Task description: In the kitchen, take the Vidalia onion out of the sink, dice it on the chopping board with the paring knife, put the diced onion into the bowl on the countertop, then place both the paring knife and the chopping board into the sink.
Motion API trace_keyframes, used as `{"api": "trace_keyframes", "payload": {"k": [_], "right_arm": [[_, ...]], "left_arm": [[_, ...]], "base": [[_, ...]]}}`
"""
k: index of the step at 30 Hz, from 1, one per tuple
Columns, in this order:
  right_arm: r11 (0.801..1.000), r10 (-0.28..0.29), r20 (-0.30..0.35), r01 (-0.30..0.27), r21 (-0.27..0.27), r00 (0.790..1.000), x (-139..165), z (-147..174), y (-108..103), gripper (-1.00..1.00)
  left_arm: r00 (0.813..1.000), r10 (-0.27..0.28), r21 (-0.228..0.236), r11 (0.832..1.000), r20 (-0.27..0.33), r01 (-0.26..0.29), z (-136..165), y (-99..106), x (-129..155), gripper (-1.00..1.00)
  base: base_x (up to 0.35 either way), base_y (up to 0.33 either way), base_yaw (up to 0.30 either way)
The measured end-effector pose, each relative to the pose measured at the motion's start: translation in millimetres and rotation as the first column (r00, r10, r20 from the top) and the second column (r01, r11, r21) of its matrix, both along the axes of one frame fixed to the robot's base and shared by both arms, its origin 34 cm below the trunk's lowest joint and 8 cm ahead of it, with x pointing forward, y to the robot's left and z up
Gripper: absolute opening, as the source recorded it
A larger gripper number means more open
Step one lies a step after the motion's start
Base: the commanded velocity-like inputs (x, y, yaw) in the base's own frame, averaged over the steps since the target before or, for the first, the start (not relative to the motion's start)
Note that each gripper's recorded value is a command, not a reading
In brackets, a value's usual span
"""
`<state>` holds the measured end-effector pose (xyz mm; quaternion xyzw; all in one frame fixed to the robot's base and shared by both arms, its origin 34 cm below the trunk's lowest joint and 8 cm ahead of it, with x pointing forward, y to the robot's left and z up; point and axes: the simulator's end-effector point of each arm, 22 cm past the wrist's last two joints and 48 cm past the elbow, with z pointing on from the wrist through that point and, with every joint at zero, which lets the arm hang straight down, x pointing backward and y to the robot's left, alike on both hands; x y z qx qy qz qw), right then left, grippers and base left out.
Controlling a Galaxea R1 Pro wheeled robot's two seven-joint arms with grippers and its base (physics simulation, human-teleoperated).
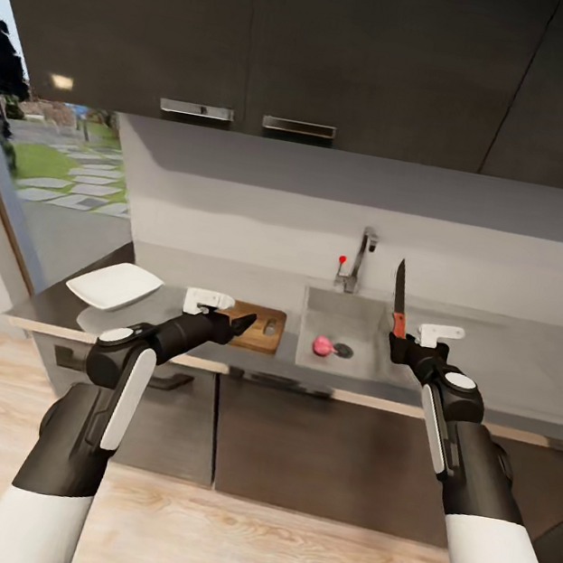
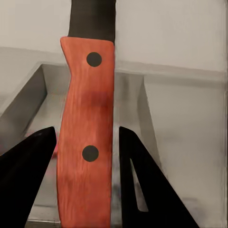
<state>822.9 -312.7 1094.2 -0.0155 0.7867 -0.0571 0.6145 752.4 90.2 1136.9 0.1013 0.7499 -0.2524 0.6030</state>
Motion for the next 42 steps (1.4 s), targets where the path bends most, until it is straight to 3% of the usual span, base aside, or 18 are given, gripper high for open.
{"api": "trace_keyframes", "payload": {"k": [12,42], "right_arm": [[1.0,0.0,-0.001,0.0,0.0,1.0,0.0,-0.2,-0.1,-1.0],[1.0,0.0,0.0,0.0,0.0,1.0,0.1,-0.2,-0.1,-1.0]], "left_arm": [[1.0,0.001,0.001,1.0,-0.001,-0.001,-0.5,0.5,0.0,1.0],[1.0,0.003,0.001,1.0,-0.008,-0.003,-3.0,1.6,0.7,1.0]], "base": [[0.085,-0.32,-0.116],[0.087,-0.296,-0.002]]}}
